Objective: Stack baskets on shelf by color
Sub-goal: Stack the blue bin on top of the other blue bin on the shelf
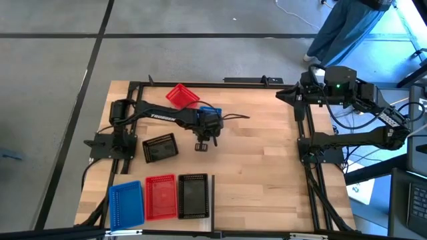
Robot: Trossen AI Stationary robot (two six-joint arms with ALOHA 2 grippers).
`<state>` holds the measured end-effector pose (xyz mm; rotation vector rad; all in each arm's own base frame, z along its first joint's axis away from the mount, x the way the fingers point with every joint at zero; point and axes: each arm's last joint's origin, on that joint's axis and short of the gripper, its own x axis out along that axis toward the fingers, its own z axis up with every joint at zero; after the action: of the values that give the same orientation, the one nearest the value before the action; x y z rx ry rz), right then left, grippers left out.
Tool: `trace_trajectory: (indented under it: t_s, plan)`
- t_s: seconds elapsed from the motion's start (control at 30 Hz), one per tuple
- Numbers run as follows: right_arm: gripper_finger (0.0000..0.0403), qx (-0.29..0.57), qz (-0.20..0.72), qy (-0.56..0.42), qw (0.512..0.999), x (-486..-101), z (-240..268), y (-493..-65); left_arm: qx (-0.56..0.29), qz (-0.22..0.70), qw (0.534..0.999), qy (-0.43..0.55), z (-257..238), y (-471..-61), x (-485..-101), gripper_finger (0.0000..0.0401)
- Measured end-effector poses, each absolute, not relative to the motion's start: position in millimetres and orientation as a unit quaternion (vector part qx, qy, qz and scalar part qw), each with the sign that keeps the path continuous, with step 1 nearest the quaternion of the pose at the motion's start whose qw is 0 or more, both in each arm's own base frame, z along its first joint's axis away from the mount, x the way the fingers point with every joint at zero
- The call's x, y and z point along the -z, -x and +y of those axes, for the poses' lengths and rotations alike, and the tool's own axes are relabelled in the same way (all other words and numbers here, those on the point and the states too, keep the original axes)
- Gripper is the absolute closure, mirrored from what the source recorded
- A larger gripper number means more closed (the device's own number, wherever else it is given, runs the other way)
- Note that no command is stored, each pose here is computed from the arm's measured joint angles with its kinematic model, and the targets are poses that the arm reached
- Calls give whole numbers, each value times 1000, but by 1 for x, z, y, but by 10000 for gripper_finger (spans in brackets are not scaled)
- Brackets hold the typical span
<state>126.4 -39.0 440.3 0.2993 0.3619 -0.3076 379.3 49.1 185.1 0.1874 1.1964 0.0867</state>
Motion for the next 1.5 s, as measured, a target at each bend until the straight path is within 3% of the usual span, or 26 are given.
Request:
trace_trajectory:
  t_s: [0.43,0.7,0.9,1.07,1.33,1.5]
  plan:
    - [344,152,179,-148,961,-440,-39,-126,-34,584,806,-89,48,-370,-169,361]
    - [344,152,178,-152,960,-440,-39,-126,-53,595,799,-59,47,-368,-174,399]
    - [344,153,182,-160,958,-439,-39,-126,-68,603,792,-65,36,-361,-219,401]
    - [344,153,185,-160,957,-439,-39,-126,-76,568,818,-50,16,-345,-275,401]
    - [344,153,187,-159,957,-438,-39,-126,-112,523,845,21,-32,-280,-351,401]
    - [344,154,187,-161,957,-438,-39,-126,-75,480,871,74,-67,-234,-387,401]
